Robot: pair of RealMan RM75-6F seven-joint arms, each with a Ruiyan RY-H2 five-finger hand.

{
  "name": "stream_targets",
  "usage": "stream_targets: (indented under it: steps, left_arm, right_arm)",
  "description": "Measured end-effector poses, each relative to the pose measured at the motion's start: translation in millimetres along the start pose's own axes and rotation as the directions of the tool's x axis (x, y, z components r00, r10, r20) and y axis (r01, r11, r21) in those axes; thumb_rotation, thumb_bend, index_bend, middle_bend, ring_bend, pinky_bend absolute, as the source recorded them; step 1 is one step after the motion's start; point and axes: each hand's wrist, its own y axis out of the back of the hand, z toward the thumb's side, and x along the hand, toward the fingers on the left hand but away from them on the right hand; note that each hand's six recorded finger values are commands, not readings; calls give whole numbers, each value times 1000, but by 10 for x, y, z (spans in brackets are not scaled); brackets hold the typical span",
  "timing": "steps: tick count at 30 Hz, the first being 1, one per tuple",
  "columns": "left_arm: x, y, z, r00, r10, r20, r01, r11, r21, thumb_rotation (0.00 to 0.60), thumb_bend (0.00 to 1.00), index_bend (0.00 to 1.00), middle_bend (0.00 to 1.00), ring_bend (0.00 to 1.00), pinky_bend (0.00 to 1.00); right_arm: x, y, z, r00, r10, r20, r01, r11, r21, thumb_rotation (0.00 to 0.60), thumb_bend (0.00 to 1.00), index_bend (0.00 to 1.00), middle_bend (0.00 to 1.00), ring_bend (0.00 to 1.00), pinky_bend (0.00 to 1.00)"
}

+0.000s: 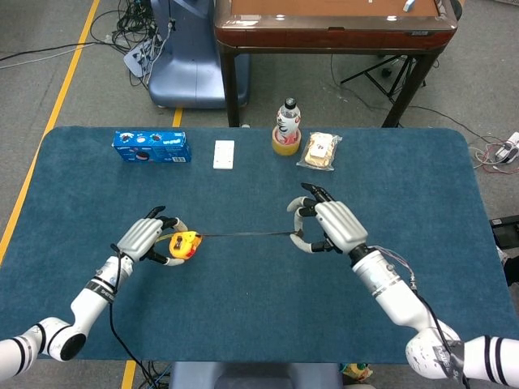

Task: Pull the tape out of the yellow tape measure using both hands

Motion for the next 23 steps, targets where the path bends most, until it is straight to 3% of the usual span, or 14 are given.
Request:
stream_targets:
  steps: [12, 23]
  left_arm:
    - [-32, -2, -135, 999, -41, 8, 41, 999, -17, 600, 110, 500, 523, 303, 0]
    - [-34, 49, -94, 999, 40, 35, -40, 999, -10, 600, 110, 505, 531, 311, 0]
  right_arm:
    - [258, 267, -82, 999, -33, 9, 33, 999, -27, 600, 580, 735, 319, 40, 0]
    - [273, 269, -140, 999, -34, 23, 35, 998, -48, 600, 581, 735, 319, 40, 0]
